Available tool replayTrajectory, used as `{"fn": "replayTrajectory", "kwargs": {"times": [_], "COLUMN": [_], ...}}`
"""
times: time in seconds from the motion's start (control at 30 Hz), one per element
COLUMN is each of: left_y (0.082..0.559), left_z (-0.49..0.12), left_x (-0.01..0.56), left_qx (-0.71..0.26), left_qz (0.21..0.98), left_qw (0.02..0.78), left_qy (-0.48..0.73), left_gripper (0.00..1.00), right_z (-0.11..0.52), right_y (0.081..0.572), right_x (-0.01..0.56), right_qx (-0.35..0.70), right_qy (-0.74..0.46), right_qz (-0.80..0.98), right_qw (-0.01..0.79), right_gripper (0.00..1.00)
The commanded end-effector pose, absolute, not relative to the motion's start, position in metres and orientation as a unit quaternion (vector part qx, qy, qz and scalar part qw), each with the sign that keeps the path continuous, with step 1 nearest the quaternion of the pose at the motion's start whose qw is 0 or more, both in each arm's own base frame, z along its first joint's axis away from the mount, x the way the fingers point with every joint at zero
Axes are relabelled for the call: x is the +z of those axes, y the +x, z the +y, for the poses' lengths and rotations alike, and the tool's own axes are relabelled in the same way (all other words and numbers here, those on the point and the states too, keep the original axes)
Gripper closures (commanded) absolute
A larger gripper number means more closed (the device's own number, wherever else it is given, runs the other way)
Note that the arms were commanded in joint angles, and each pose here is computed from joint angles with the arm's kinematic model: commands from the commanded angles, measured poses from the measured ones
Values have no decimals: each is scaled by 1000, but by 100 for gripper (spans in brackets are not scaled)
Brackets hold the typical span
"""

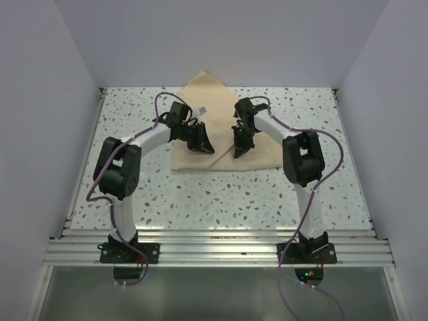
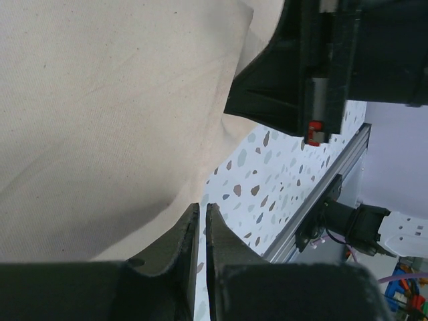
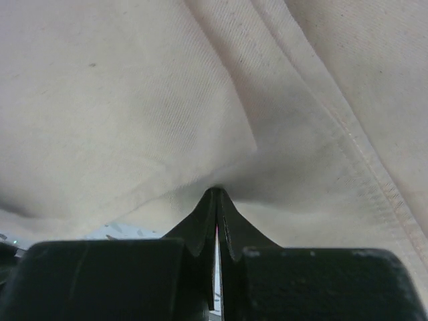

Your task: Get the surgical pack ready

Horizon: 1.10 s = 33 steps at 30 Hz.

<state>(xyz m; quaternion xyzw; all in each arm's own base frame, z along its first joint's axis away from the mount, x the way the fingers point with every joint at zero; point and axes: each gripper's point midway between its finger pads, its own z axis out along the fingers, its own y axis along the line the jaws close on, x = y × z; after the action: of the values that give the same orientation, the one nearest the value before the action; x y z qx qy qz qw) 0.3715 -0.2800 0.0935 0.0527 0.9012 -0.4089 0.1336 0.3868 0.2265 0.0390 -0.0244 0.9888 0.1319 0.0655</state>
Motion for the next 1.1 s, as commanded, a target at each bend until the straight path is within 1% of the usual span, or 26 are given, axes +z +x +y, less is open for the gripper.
{"fn": "replayTrajectory", "kwargs": {"times": [0.0, 0.13, 0.3, 0.37, 0.47, 0.6, 0.63, 0.73, 0.9, 1.0, 1.07], "left_y": [378, 381, 384, 385, 385, 387, 387, 386, 382, 382, 383], "left_z": [-281, -282, -283, -284, -283, -280, -280, -280, -278, -278, -277], "left_x": [101, 103, 102, 101, 99, 98, 99, 96, 93, 93, 96], "left_qx": [-415, -417, -419, -421, -422, -424, -424, -423, -421, -422, -424], "left_qz": [897, 895, 895, 894, 894, 893, 893, 894, 896, 895, 894], "left_qw": [140, 143, 142, 140, 138, 138, 139, 134, 128, 126, 129], "left_qy": [64, 64, 66, 66, 66, 65, 65, 66, 66, 67, 68], "left_gripper": [89, 89, 89, 89, 89, 89, 89, 89, 89, 89, 89], "right_z": [223, 219, 222, 221, 217, 205, 198, 185, 166, 168, 173], "right_y": [386, 388, 397, 393, 377, 355, 346, 341, 357, 363, 366], "right_x": [14, 8, 45, 64, 76, 63, 51, 28, 7, 21, 43], "right_qx": [115, 101, 111, 117, 126, 115, 107, 111, 116, 128, 147], "right_qy": [-26, -32, -34, -35, -33, -26, -21, 12, 47, 43, 44], "right_qz": [992, 993, 990, 989, 988, 990, 992, 993, 991, 990, 986], "right_qw": [55, 50, 79, 88, 87, 75, 59, 45, 38, 46, 63], "right_gripper": [100, 100, 100, 100, 100, 100, 100, 100, 100, 100, 100]}}
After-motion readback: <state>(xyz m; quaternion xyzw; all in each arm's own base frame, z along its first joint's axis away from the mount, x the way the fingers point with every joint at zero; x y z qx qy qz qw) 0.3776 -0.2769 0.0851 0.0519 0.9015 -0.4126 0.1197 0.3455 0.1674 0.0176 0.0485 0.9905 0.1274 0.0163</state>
